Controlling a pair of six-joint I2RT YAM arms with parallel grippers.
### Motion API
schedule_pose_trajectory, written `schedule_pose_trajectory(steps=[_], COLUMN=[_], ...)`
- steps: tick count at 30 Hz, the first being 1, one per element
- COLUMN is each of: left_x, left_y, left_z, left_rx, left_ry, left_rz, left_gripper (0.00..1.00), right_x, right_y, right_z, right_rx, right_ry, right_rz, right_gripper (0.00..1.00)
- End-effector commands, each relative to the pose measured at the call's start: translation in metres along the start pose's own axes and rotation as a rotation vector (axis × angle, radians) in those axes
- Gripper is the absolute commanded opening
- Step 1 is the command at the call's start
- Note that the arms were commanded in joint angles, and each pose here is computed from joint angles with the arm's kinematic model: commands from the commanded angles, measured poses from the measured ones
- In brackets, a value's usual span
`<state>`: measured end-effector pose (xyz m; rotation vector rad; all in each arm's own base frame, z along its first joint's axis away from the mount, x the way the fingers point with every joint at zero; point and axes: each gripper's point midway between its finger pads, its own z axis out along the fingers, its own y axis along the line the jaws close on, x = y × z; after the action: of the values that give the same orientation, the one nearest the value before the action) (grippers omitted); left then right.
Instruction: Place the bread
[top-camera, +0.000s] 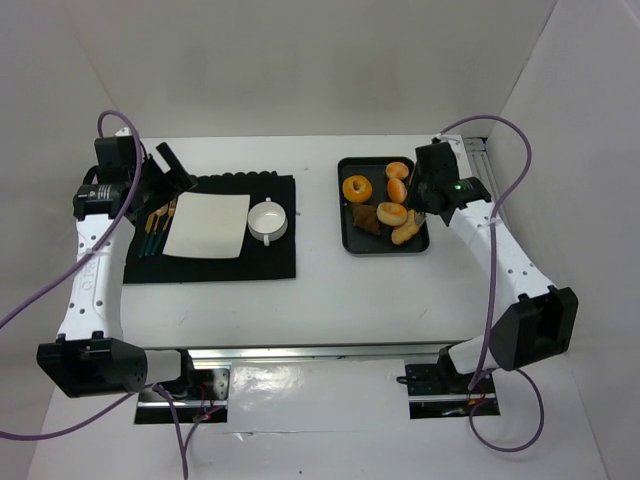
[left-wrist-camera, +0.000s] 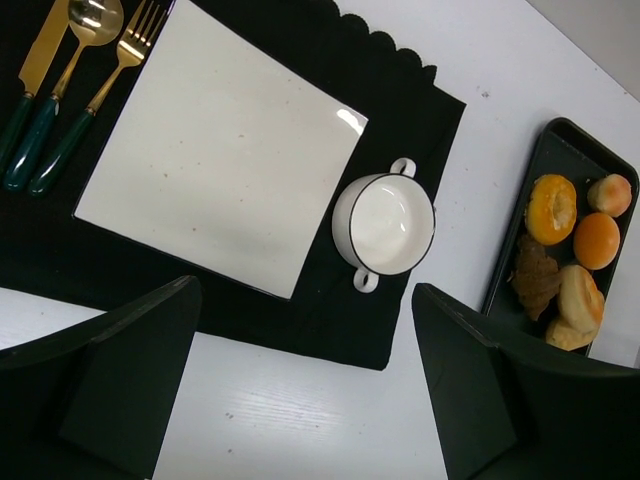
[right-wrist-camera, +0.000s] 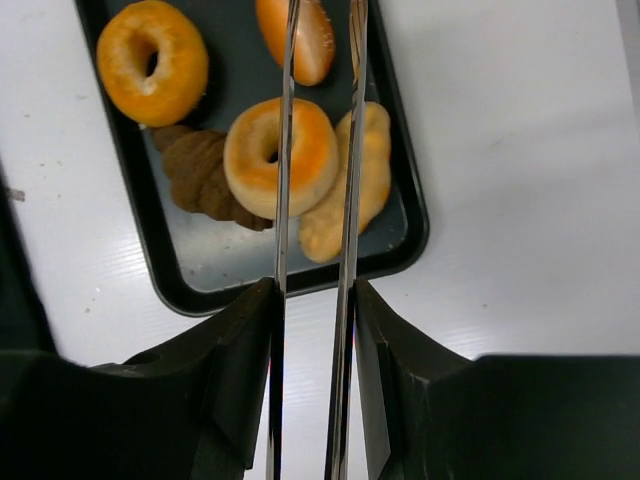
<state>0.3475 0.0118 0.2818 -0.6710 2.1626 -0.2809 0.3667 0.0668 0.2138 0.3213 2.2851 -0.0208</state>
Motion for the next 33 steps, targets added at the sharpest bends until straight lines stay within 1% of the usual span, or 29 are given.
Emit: schedule_pose_trajectory(steps=[1,5,6,7,10,12,14,19,22,26,31,33], left_x=[-0.024,-0.019,-0.019,-0.018,-0.016,-0.015,-0.015,-0.012,-0.013,-0.013,-0.014,-0.014], left_y=[-0.015,-0.016,-0.016,-0.016,-0.017,-0.018,-0.018,-0.017,-0.017,-0.016,-0.015,-0.015], left_z=[-0.007,0.001,0.001,0.004,0.007,0.007,0.007,0.008,0.012,0.012,0.012,0.012], left_rx=[0.053,0.058,0.058,0.062,0.065,0.073,0.073,0.069,0.069,0.069,0.061,0.061], left_ry=[-0.070,-0.041,-0.041,-0.029,-0.016,-0.011,-0.011,-0.003,-0.003,-0.004,-0.008,-0.008], left_rz=[0.002,0.001,0.001,0.000,0.000,0.000,0.000,-0.010,-0.010,0.000,0.011,0.011], left_gripper=[1.00,1.00,1.00,1.00,1.00,1.00,1.00,1.00,1.00,1.00,1.00,1.00], right_x=[-0.023,-0.021,-0.017,-0.013,-0.010,-0.009,-0.008,-0.010,-0.011,0.001,-0.004,0.000], right_y=[-0.010,-0.015,-0.011,-0.007,-0.004,-0.006,0.001,0.004,-0.001,-0.002,-0.004,-0.003], right_z=[-0.010,-0.008,-0.006,-0.002,-0.001,0.003,0.005,0.014,0.026,0.045,0.058,0.069], right_rx=[-0.015,-0.057,-0.085,-0.110,-0.129,-0.131,-0.164,-0.165,-0.130,-0.101,-0.079,-0.076], right_ry=[-0.023,0.011,0.030,0.055,0.075,0.086,0.096,0.095,0.107,0.163,0.129,0.140], right_rz=[0.027,0.015,-0.010,-0.007,-0.018,-0.021,-0.020,-0.020,-0.027,-0.037,-0.044,-0.055], right_gripper=[0.43,0.43,0.43,0.44,0.46,0.51,0.51,0.52,0.52,0.53,0.54,0.54])
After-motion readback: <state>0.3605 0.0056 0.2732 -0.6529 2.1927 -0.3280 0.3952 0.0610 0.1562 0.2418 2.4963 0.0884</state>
